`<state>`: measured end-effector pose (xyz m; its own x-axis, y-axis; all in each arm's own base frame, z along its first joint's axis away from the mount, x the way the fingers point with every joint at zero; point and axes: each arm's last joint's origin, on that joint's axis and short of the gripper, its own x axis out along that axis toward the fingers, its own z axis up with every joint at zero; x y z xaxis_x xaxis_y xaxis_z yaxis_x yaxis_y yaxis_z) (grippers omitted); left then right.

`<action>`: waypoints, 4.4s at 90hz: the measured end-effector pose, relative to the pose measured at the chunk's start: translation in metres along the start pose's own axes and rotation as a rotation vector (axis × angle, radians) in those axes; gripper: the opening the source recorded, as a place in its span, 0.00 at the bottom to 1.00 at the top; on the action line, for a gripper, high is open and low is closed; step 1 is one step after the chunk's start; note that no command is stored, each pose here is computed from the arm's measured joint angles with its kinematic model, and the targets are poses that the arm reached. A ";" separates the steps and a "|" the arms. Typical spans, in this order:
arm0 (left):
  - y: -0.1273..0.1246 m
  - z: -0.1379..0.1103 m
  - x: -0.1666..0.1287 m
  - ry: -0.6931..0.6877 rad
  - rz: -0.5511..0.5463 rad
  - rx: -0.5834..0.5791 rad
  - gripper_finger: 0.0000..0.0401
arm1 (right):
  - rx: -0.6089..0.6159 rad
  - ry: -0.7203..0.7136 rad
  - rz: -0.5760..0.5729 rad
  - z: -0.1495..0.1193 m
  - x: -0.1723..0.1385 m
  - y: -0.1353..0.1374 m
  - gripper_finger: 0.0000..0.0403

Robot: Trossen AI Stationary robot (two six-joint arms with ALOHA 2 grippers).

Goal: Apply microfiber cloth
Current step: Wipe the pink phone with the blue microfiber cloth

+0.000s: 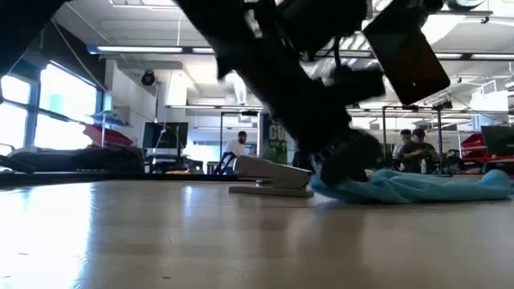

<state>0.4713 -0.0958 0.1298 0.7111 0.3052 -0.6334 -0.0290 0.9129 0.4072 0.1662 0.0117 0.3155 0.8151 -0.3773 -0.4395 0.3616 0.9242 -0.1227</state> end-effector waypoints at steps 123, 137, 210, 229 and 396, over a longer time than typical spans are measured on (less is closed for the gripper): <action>0.023 0.069 -0.103 -0.297 0.427 -0.093 0.00 | 0.587 -0.489 0.251 -0.068 0.054 0.063 0.01; 0.021 0.076 -0.094 -0.379 0.519 -0.093 0.00 | 0.594 -0.507 0.254 -0.066 0.053 0.062 0.01; 0.030 0.079 -0.093 -0.432 0.518 -0.183 0.00 | 0.608 -0.557 0.282 -0.061 0.050 0.061 0.01; 0.036 0.082 -0.091 -0.488 0.475 -0.187 0.00 | 0.645 -0.571 0.264 -0.060 0.049 0.060 0.01; 0.043 0.055 -0.109 -0.548 0.299 0.613 0.00 | 0.639 -0.463 0.615 -0.060 0.054 0.064 0.01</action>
<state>0.4310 -0.1043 0.2526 0.9763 0.1908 -0.1020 0.0028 0.4604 0.8877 0.2057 0.0540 0.2306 0.9891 0.0444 0.1405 -0.1176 0.8127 0.5707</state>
